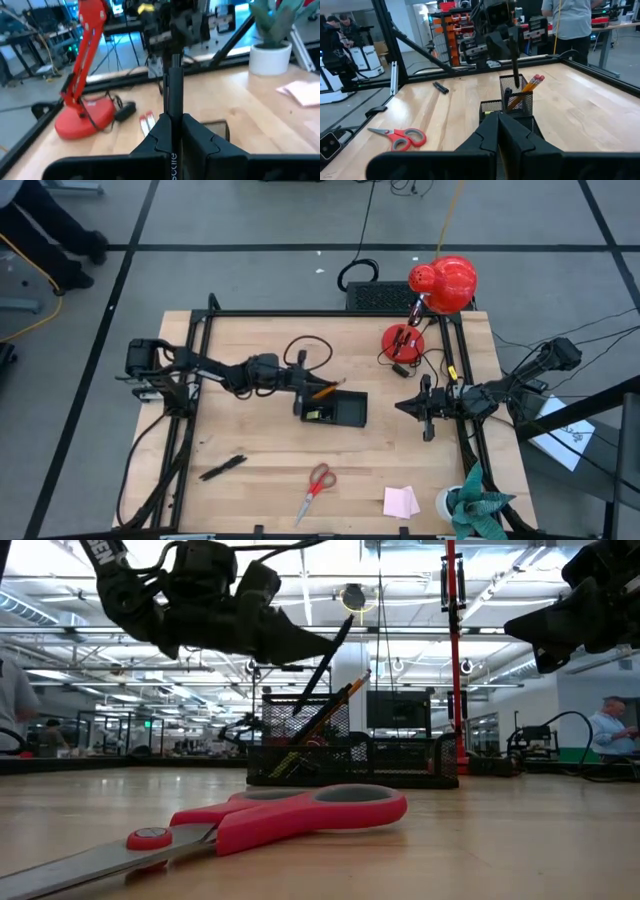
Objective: Pick and place office supplies into organizer
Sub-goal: Put the right pen into the desk organizer
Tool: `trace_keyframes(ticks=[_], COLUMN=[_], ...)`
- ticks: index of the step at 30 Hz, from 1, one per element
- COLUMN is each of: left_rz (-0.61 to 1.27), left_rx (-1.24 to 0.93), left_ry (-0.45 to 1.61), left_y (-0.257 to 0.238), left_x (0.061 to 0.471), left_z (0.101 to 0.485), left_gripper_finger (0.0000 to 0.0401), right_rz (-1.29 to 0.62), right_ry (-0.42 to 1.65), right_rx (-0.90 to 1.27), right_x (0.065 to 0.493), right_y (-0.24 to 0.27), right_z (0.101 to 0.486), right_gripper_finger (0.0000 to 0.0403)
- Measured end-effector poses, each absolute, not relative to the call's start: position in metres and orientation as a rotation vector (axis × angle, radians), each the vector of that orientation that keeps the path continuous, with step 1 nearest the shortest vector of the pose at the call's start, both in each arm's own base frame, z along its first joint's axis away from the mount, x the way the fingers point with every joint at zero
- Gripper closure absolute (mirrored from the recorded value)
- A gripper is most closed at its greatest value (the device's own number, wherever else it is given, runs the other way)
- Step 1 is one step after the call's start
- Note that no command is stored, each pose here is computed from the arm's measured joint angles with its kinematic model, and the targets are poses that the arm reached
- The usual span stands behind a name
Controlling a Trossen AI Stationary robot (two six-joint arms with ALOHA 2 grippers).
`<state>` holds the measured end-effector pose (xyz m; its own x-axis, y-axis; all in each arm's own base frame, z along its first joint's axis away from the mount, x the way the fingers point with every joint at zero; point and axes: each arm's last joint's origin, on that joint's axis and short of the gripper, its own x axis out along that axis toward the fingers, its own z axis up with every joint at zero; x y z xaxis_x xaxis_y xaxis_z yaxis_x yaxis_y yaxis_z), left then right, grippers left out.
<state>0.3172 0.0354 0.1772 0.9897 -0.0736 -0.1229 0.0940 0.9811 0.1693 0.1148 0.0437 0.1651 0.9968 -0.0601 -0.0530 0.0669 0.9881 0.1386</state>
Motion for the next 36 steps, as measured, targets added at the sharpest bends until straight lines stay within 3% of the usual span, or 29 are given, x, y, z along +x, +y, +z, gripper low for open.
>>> trace_keyframes(ticks=[23,36], left_rz=[-0.034,-0.011], left_rx=[0.074,0.032], left_ry=[0.142,0.135], left_y=[0.044,0.045], left_x=[0.318,0.319], left_z=[0.144,0.141], left_gripper_finger=[0.0389,0.0313], right_rz=[-0.073,-0.072], right_ry=[0.042,0.039], right_rx=[0.137,0.13], right_x=[0.115,0.115], right_y=[0.043,0.043], right_z=[0.166,0.166], right_gripper_finger=[0.0399,0.0399])
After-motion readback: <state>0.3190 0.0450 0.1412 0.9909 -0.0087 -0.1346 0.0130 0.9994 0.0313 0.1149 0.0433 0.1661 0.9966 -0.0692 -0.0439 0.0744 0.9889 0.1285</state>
